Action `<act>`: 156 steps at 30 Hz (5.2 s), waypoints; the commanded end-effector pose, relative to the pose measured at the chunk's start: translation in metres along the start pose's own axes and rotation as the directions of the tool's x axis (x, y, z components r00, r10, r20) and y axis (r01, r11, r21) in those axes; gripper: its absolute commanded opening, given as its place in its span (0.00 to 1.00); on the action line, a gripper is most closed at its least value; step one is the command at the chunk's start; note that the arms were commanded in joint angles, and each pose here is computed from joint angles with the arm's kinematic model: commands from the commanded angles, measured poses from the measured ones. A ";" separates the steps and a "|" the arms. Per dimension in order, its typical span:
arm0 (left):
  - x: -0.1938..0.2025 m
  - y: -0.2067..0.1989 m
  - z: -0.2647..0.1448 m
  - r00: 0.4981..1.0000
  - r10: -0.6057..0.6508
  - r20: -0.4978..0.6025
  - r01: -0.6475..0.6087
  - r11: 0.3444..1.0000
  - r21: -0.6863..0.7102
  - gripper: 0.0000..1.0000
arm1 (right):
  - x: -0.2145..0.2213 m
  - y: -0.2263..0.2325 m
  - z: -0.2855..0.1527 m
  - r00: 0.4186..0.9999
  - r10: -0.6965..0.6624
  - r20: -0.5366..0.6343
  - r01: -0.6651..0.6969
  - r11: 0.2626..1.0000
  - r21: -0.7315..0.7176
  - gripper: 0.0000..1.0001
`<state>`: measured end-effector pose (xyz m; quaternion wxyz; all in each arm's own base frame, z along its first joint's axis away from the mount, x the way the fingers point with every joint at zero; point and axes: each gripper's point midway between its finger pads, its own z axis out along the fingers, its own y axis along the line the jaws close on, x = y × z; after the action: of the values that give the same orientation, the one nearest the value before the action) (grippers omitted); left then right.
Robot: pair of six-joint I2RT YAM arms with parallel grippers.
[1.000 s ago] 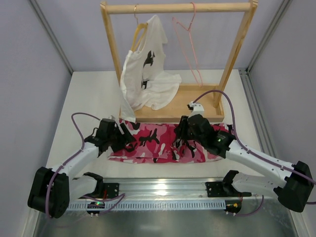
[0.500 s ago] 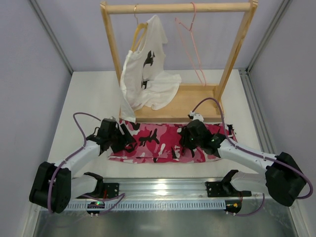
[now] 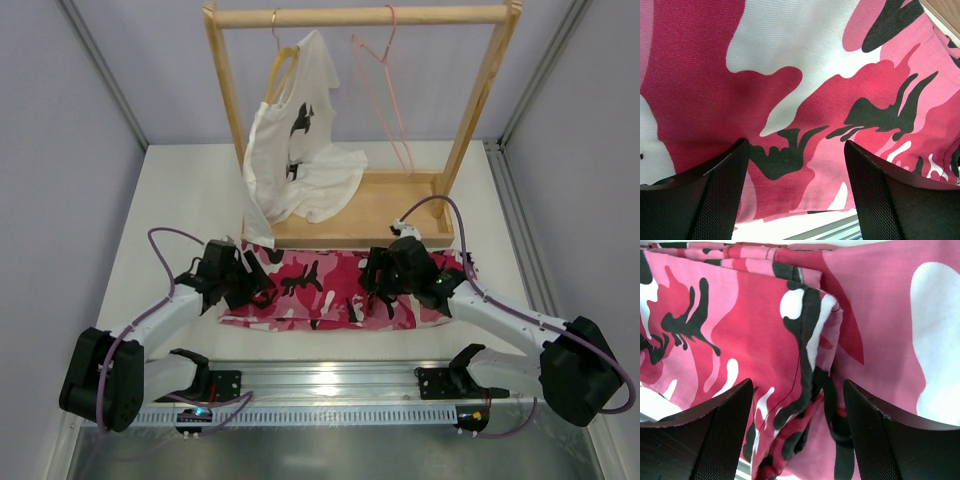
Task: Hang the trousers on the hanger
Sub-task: Fold the trousers
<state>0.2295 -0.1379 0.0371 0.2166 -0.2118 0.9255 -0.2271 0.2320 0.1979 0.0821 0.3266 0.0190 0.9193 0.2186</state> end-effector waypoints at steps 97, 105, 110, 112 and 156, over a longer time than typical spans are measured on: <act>-0.112 0.101 -0.057 0.963 -0.030 0.266 0.167 0.844 -0.509 0.69 | -0.031 0.064 0.023 0.989 0.134 -0.055 -0.141 0.978 -0.155 0.04; -0.117 0.051 -0.070 0.955 -0.061 0.291 0.147 0.948 -0.282 0.76 | -0.033 0.056 -0.036 0.992 0.080 -0.097 -0.088 0.993 -0.084 0.04; -0.113 0.033 -0.066 0.951 -0.122 0.283 0.179 0.966 -0.188 0.77 | -0.034 0.034 -0.063 0.993 0.090 -0.073 -0.091 0.996 -0.010 0.04; -0.110 0.031 -0.065 0.956 -0.118 0.270 0.170 0.969 -0.179 0.77 | -0.038 0.019 -0.073 0.994 0.083 -0.064 -0.082 0.996 0.023 0.04; -0.119 0.064 -0.045 0.973 -0.013 0.231 0.102 0.920 -0.377 0.71 | -0.056 -0.018 -0.043 0.987 0.160 -0.004 -0.160 0.987 -0.022 0.04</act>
<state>0.2850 -0.0167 0.0556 0.2308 -0.3030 0.9244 -0.0200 0.2394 0.1569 0.1031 0.2740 0.0855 0.9219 0.2603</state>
